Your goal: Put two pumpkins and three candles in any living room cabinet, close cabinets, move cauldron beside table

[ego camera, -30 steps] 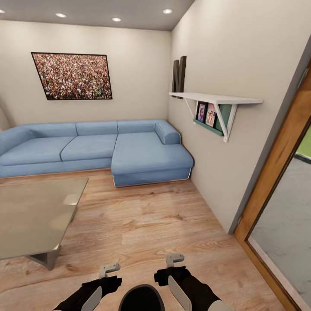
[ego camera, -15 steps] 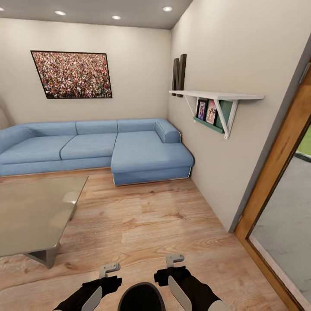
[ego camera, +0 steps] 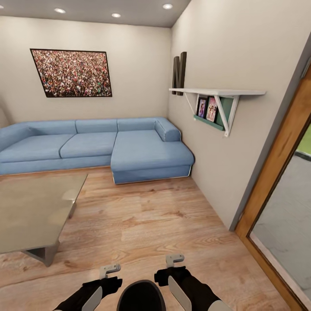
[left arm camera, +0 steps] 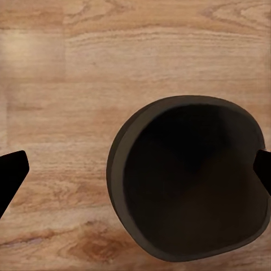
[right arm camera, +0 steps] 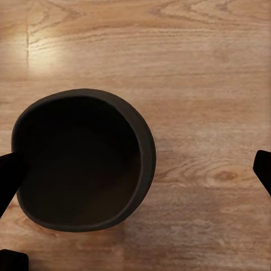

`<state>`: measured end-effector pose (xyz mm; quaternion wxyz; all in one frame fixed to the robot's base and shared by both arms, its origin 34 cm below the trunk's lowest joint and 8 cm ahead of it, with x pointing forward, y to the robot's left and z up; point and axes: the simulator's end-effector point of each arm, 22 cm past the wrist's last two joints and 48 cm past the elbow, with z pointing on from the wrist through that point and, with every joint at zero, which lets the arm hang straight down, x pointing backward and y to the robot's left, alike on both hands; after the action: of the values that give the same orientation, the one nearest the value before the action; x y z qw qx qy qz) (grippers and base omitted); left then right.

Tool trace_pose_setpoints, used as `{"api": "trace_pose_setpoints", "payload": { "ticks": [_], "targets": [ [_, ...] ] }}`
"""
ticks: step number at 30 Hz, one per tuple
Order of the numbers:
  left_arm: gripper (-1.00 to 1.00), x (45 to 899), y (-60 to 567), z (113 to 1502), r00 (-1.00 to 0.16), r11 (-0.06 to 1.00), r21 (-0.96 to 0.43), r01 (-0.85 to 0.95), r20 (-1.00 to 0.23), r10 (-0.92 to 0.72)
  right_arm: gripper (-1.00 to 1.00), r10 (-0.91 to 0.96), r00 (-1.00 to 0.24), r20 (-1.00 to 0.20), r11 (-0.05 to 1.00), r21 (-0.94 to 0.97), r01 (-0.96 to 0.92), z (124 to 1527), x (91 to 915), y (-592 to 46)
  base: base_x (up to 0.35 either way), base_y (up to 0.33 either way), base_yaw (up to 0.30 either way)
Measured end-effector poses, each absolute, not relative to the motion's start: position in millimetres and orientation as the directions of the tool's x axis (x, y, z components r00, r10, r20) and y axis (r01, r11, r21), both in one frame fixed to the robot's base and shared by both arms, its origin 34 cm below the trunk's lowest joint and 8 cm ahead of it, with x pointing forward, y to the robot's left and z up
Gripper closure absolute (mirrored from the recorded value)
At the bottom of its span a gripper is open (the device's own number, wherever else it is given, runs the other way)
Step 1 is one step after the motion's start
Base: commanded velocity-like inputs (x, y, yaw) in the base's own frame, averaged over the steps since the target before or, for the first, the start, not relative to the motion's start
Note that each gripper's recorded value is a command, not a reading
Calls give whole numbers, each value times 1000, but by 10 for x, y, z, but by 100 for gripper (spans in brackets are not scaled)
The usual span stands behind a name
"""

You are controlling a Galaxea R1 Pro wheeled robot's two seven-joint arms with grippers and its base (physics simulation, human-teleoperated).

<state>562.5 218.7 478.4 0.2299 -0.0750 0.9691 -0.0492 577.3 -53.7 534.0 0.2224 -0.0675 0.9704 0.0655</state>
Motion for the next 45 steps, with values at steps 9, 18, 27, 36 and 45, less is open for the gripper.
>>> {"api": "trace_pose_setpoints", "payload": {
  "ticks": [9, 18, 27, 36, 45],
  "targets": [
    [-100, 5600, 2185, 4610, -884, 984, -129, -122, -436, -167, -100, -103, -892, -440, 982, 97, -161, 5168, 5752, -536, 0, 0, 0],
    [-100, 5579, 2185, 4436, -884, 984, -129, -121, -437, -166, -100, -103, -892, -441, 982, 97, -161, 4994, 5731, -536, 0, 0, 0],
    [-100, 5556, 2186, 4259, -883, 984, -129, -121, -439, -166, -100, -103, -892, -440, 982, 96, -161, 4811, 5700, -539, 0, 0, 0],
    [-100, 5534, 2187, 4080, -882, 984, -129, -122, -442, -167, -100, -103, -892, -440, 982, 96, -161, 4629, 5671, -539, 0, 0, 0],
    [-100, 5510, 2188, 3899, -880, 984, -130, -122, -445, -167, -100, -103, -892, -440, 982, 96, -161, 4445, 5641, -539, 0, 0, 0]
  ]
}}
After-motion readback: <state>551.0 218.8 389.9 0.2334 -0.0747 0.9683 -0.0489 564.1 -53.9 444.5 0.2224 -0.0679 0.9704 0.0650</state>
